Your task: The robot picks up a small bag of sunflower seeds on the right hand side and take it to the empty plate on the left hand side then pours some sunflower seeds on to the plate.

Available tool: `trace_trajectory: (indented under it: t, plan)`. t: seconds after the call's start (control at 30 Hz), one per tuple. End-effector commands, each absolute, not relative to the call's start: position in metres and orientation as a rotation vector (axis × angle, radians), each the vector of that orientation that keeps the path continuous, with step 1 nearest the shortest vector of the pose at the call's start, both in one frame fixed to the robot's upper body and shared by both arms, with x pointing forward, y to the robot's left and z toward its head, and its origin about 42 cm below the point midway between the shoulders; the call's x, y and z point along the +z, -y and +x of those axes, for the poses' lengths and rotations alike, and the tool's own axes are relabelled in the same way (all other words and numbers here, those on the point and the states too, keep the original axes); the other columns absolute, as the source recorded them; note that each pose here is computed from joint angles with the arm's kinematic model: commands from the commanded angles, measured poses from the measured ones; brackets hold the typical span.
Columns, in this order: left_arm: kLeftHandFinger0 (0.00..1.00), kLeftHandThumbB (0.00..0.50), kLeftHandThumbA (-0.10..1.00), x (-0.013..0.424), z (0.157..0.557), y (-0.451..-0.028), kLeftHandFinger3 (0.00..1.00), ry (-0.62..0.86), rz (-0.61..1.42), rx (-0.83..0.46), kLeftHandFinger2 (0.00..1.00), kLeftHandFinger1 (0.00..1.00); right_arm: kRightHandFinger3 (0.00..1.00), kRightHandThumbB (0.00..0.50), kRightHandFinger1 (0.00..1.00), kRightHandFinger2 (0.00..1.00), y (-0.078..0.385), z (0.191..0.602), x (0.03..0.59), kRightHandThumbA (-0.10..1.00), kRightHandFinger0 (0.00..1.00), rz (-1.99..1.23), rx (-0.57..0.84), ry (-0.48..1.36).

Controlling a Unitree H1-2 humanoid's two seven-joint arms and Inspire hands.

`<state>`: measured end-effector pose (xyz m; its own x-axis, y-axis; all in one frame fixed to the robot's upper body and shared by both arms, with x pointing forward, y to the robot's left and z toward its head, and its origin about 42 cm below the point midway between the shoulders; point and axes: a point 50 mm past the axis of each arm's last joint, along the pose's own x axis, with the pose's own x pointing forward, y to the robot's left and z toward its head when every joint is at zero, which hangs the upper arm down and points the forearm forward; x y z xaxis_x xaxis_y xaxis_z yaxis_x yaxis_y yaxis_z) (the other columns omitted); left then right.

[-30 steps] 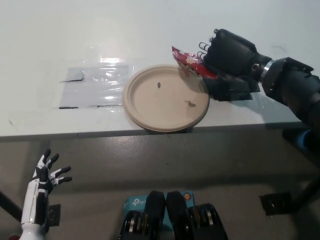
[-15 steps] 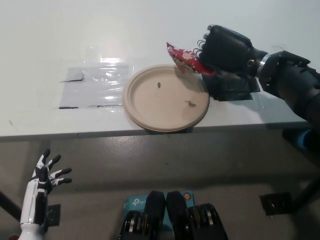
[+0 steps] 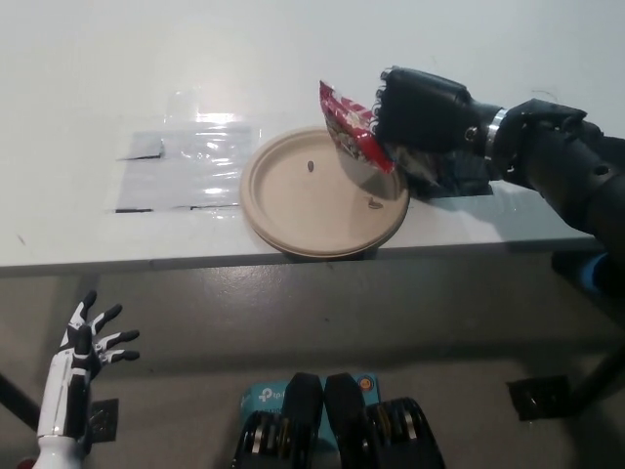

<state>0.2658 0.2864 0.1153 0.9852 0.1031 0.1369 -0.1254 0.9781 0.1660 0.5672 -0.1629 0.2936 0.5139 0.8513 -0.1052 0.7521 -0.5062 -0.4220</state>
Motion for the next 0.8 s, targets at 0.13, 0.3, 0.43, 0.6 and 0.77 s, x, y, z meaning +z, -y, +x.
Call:
trace_trajectory:
  t: [0.13, 0.3, 0.43, 0.6, 0.77]
  plan:
    - [0.55, 0.000, 1.00, 0.131, 0.268, -0.288, 1.00, 0.190, 0.198, 0.097, 0.82, 0.65, 0.01, 0.316, 0.00, 0.22, 0.158, 0.576, 0.331, 0.16, 0.00, -2.484, 0.301, 1.363]
    - [0.55, 0.000, 1.00, 0.131, 0.268, -0.289, 1.00, 0.187, 0.187, 0.101, 0.81, 0.64, 0.00, 0.360, 0.00, 0.21, 0.159, 0.576, 0.330, 0.17, 0.00, -2.491, 0.296, 1.371]
    - [0.55, 0.000, 1.00, 0.131, 0.268, -0.289, 1.00, 0.184, 0.188, 0.099, 0.80, 0.64, 0.02, 0.315, 0.01, 0.26, 0.162, 0.577, 0.334, -0.08, 0.00, -2.468, 0.266, 1.335]
    - [0.53, 0.000, 1.00, 0.127, 0.266, -0.287, 1.00, 0.183, 0.184, 0.102, 0.78, 0.62, 0.01, 0.403, 0.00, 0.28, 0.167, 0.578, 0.342, 0.11, 0.00, -2.438, 0.193, 1.339]
    - [0.52, 0.000, 1.00, 0.126, 0.263, -0.288, 1.00, 0.182, 0.189, 0.114, 0.76, 0.61, 0.02, 0.346, 0.00, 0.34, 0.174, 0.580, 0.348, -0.10, 0.00, -2.381, 0.150, 1.274]
